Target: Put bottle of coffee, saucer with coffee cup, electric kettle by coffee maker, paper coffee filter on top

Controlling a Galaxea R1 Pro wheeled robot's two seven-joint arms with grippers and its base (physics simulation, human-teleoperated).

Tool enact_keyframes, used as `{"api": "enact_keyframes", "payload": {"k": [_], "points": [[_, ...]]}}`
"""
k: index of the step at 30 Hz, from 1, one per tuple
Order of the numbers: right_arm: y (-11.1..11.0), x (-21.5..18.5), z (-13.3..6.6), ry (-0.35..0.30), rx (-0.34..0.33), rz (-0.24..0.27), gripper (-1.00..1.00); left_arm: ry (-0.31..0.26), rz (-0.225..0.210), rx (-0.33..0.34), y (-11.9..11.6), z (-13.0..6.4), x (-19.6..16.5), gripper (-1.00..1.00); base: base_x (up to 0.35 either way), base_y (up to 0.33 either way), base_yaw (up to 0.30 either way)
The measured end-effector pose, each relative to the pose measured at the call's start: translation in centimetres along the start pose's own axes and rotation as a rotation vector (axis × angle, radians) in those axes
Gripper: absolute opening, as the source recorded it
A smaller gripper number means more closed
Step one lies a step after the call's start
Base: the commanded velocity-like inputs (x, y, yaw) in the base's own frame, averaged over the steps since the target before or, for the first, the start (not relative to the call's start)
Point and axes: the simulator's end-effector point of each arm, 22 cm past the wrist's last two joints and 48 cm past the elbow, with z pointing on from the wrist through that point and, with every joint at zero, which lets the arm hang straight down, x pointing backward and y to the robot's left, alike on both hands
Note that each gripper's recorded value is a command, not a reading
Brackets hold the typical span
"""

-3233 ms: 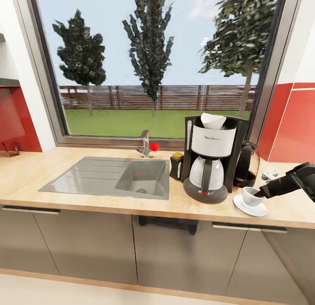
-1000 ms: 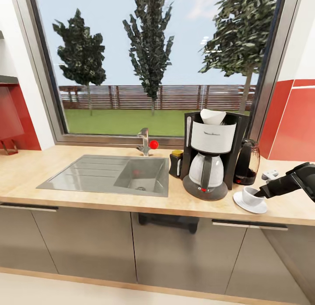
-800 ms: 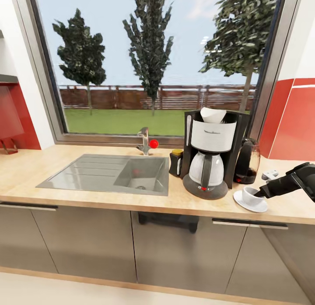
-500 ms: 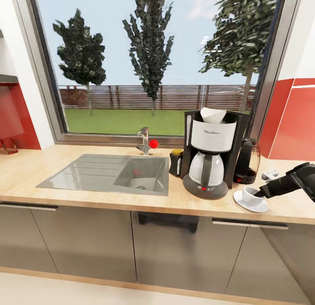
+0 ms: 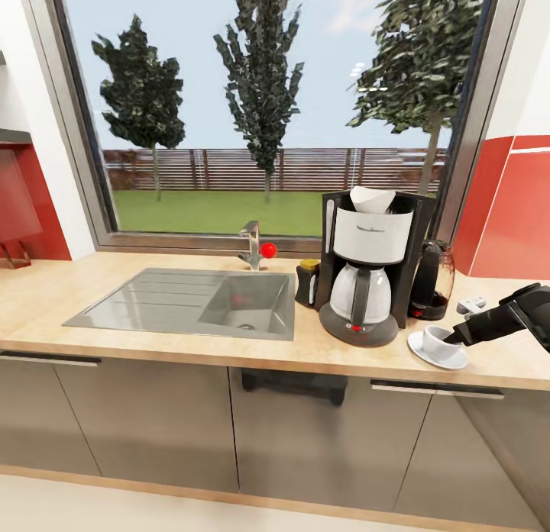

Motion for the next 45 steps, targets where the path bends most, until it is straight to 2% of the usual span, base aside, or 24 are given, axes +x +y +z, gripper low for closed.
{"api": "enact_keyframes", "payload": {"k": [9, 10, 26, 45], "points": [[0.0, 0.0, 0.0, 0.001, 0.001, 0.000, -1.00, 0.000, 0.000, 0.000, 0.0, 0.0, 0.0, 1.00, 0.000, 0.000, 0.000], [0.0, 0.0, 0.0, 0.001, 0.001, 0.000, 1.00, 0.000, 0.000, 0.000, 0.0, 0.0, 0.0, 1.00, 0.000, 0.000, 0.000], [0.0, 0.0, 0.0, 0.000, 0.000, 0.000, 1.00, 0.000, 0.000, 0.000, 0.0, 0.0, 0.0, 1.00, 0.000, 0.000, 0.000], [-0.3, -2.3, -3.0, -0.013, -0.004, 0.003, 1.00, 0.001, 0.000, 0.000, -1.7, -2.5, -1.1, 1.00, 0.000, 0.000, 0.000]]}}
